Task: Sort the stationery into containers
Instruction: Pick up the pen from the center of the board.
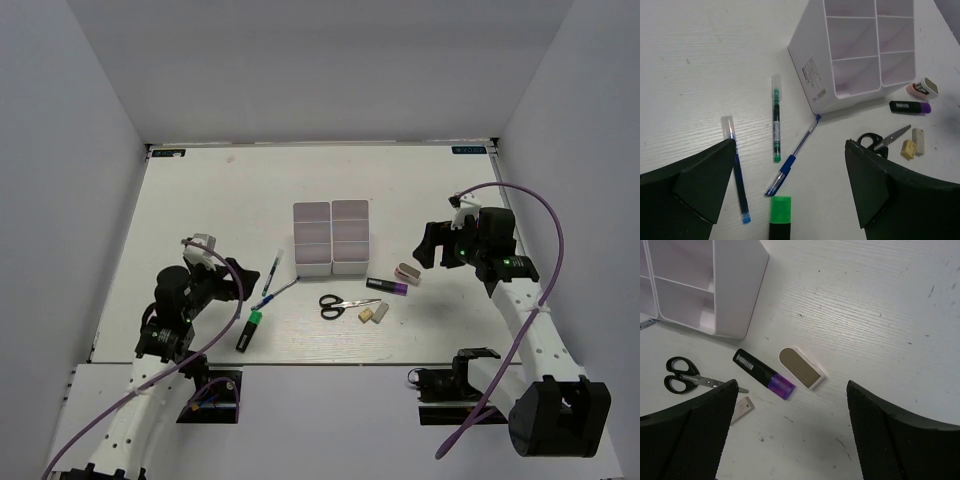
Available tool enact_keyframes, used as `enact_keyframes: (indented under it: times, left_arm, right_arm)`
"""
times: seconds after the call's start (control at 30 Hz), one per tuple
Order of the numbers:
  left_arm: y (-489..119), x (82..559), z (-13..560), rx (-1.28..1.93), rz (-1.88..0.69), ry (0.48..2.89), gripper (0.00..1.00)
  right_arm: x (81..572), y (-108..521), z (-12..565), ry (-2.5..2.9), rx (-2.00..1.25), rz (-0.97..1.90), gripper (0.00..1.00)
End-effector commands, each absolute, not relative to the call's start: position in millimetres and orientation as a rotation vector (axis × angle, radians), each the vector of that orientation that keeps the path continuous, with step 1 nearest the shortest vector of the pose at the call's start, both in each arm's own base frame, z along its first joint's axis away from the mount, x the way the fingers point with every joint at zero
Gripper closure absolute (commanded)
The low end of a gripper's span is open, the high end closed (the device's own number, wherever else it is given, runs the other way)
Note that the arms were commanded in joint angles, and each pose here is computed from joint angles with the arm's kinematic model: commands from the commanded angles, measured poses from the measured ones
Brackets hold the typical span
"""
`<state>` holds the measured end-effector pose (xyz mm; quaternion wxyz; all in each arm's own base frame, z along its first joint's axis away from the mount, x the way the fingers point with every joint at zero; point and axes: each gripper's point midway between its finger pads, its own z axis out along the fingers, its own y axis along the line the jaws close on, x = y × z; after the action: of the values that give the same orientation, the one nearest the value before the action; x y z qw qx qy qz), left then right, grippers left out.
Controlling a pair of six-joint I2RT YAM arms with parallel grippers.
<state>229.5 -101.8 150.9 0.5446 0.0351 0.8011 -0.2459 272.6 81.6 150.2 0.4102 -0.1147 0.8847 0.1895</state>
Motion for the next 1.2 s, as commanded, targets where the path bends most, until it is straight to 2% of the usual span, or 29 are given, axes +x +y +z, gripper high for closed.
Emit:
enact_keyframes:
  times: [0.0,0.17,0.27,0.33,0.37,0.4,0.43,0.47,0.5,0.53,0.57,0.6,0.63,0.67,0.7,0.73,0.8,0.83,0.87,0.9,1.03,1.17]
  left_arm:
    - [-118.8,225.1,164.6,0.177,-0.669,1.881,0.0]
    - [-124.9,223.9,158.3,0.196,-0.698,1.916,0.0]
    - [-126.4,224.2,151.8,0.202,-0.695,1.957,0.1]
    - [-128.4,225.0,147.6,0.213,-0.692,1.989,0.36]
    - [-126.9,227.2,142.9,0.202,-0.675,2.03,0.64]
    - [-127.8,230.4,139.5,0.201,-0.659,2.075,0.79]
    - [-123.8,234.5,138.2,0.181,-0.615,2.102,0.95]
    - [-120.5,232.0,129.9,0.161,-0.585,2.201,1.0]
    - [-108.8,245.9,130.1,0.101,-0.481,2.242,1.0]
    - [-106.1,248.2,127.3,0.085,-0.453,2.277,1.0]
    - [-105.1,256.5,125.8,0.067,-0.418,2.347,0.94]
    - [-102.5,259.6,122.3,0.052,-0.391,2.374,0.61]
    - [-95.4,264.9,119.8,0.029,-0.33,2.394,0.56]
    - [-95.8,274.5,115.4,0.019,-0.303,2.447,0.51]
    - [-90.8,278.1,111.7,0.0,-0.258,2.466,0.48]
    - [-88.4,276.8,106.7,-0.011,-0.234,2.502,0.48]
    - [-82.1,278.7,92.4,-0.029,-0.147,2.603,0.5]
    - [-80.9,278.5,85.0,-0.023,-0.124,2.638,0.53]
    - [-78.1,278.5,81.5,-0.024,-0.091,2.648,0.53]
    - [-77.7,275.2,70.3,-0.004,-0.068,2.681,0.53]
    - [-77.3,271.7,58.8,0.048,0.022,2.716,0.53]
    - [-78.9,269.4,48.5,0.079,0.058,2.745,0.53]
  right_arm:
    - [275.7,84.6,157.6,2.189,-0.274,0.502,0.1]
    - [274.5,82.5,154.1,2.187,-0.32,0.483,0.1]
    - [273.2,82.6,152.9,2.183,-0.341,0.479,0.1]
    - [271.5,81.6,150.4,2.178,-0.396,0.461,0.13]
    - [267.5,81.9,147.4,2.193,-0.415,0.467,0.78]
    - [264.4,86.5,148.2,2.186,-0.454,0.497,1.0]
    - [263.8,86.3,147.4,2.185,-0.474,0.49,1.0]
    - [259.7,88.9,152.4,2.193,-0.483,0.511,1.0]
    - [259.0,88.7,153.2,2.201,-0.484,0.51,1.0]
    - [257.2,89.7,153.9,2.21,-0.49,0.518,0.79]
    - [260.3,92.4,166.7,2.187,-0.502,0.53,0.4]
    - [257.3,92.8,166.5,2.206,-0.498,0.541,0.1]
    - [258.6,94.3,169.9,2.207,-0.5,0.554,0.09]
    - [259.2,96.6,174.9,2.199,-0.503,0.567,0.24]
    - [258.2,98.3,175.0,2.198,-0.508,0.585,0.55]
    - [258.6,97.1,174.7,2.197,-0.501,0.578,1.0]
    - [258.6,95.8,171.3,2.183,-0.491,0.56,1.0]
    - [258.0,90.5,162.7,2.204,-0.473,0.529,0.91]
    - [256.5,90.3,163.1,2.188,-0.477,0.521,0.74]
    - [255.9,88.3,162.3,2.189,-0.473,0.511,0.64]
    - [256.2,90.4,167.9,2.177,-0.473,0.517,0.56]
    - [252.8,91.8,167.7,2.183,-0.475,0.533,0.52]
